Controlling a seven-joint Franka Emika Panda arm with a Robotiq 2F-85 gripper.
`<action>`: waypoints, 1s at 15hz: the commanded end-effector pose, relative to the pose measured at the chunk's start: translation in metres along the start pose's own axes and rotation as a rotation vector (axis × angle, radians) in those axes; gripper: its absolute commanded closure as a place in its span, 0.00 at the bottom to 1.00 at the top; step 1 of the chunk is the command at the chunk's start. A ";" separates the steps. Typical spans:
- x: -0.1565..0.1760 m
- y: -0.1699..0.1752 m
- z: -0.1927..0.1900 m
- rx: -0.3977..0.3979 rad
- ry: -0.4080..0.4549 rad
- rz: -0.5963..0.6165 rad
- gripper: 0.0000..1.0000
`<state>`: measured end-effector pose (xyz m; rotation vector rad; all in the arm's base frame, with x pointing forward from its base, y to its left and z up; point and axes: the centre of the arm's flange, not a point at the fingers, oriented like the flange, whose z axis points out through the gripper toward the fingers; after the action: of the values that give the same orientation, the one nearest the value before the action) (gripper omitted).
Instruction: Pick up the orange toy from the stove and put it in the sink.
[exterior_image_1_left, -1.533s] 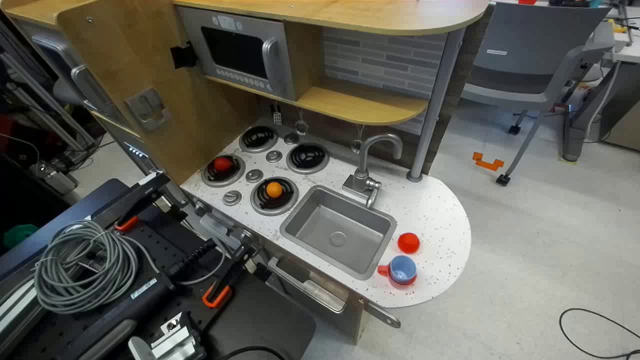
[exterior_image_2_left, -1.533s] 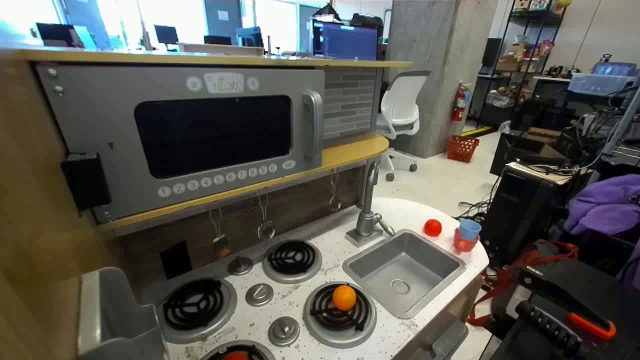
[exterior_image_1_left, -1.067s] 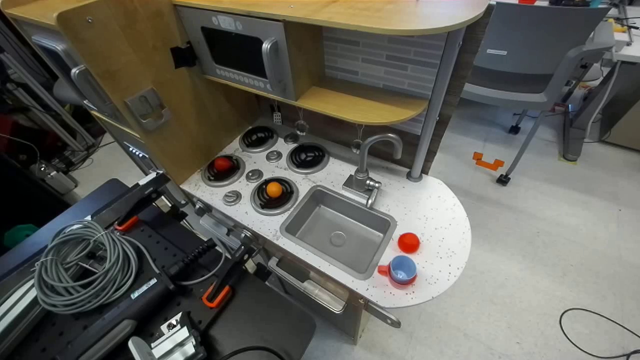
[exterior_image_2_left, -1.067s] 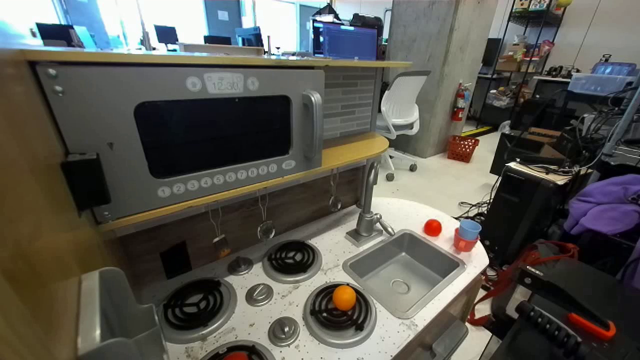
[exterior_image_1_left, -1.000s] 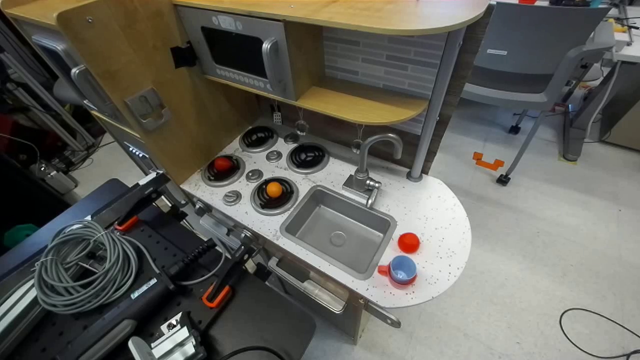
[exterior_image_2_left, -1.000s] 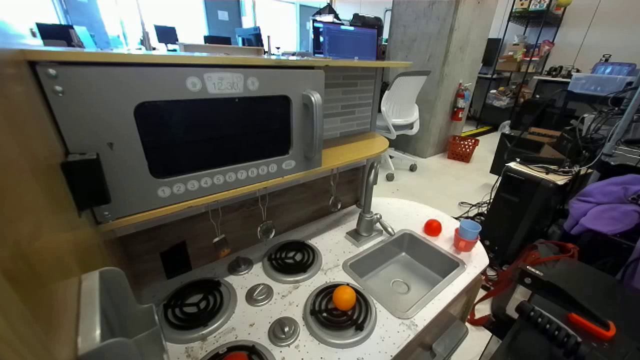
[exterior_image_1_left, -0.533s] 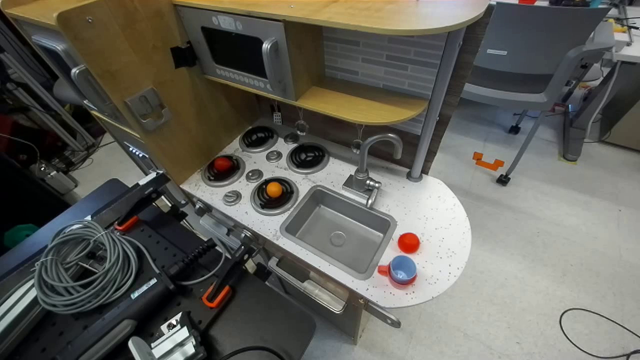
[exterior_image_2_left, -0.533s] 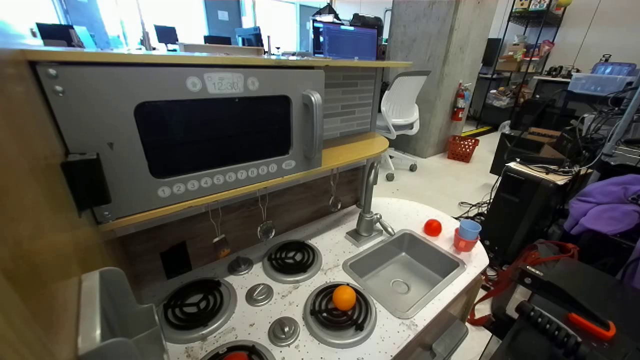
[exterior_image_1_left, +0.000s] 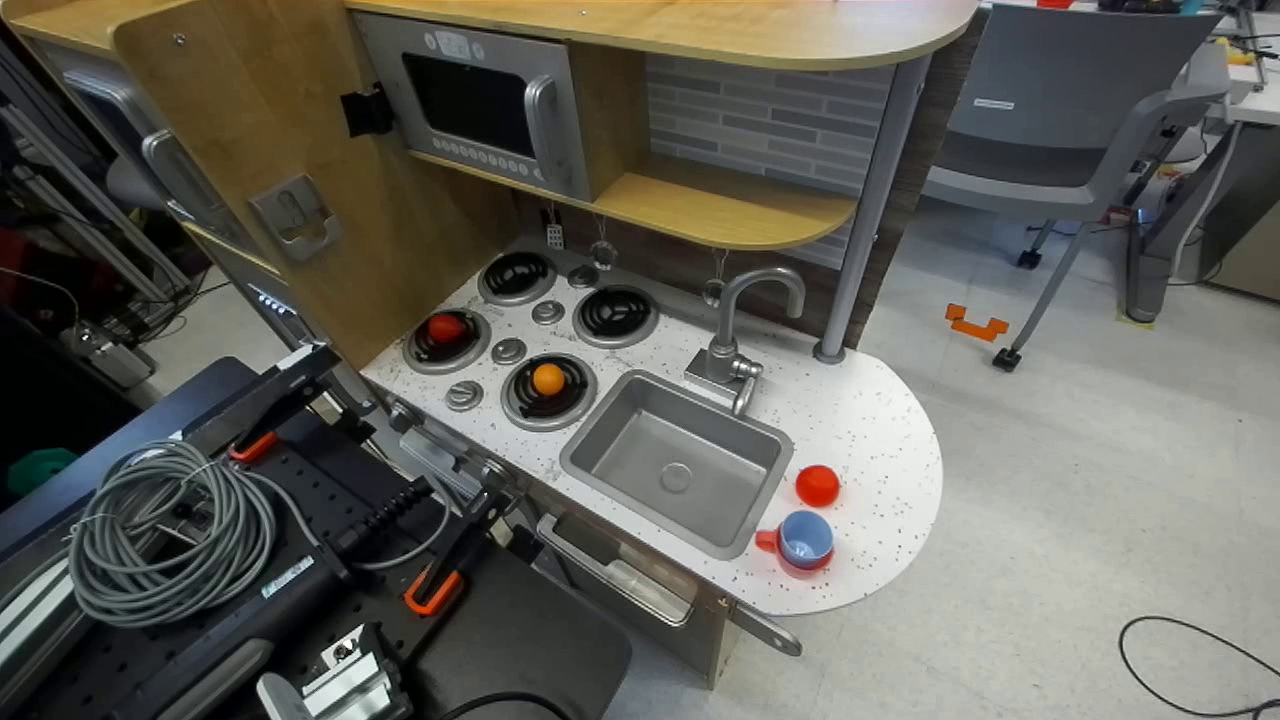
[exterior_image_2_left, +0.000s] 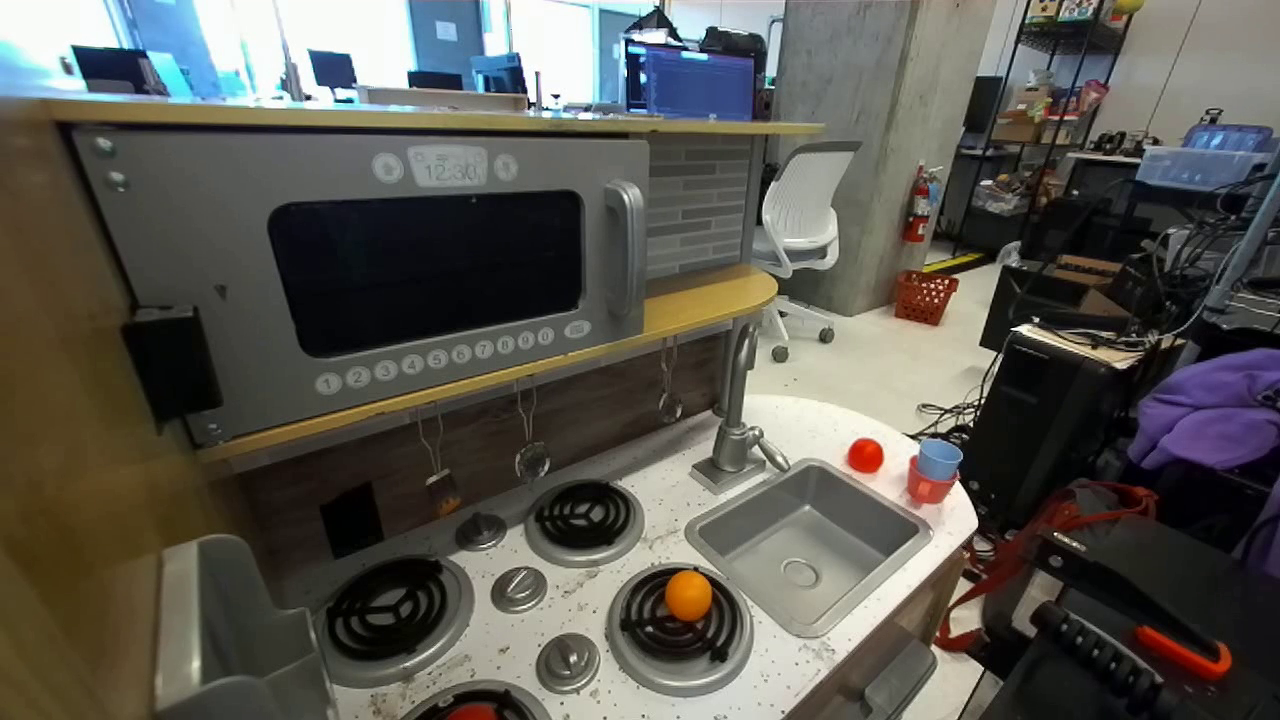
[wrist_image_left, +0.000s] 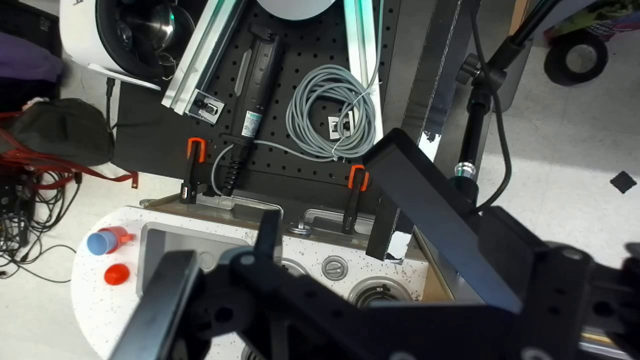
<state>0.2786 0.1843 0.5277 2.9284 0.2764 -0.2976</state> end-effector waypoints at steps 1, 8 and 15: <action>0.001 0.030 0.003 0.010 0.039 0.012 0.00; 0.041 0.103 0.033 0.111 0.165 0.086 0.00; 0.073 0.155 0.083 0.133 0.283 0.120 0.00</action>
<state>0.3524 0.0460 0.4773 3.0889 0.1220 0.0491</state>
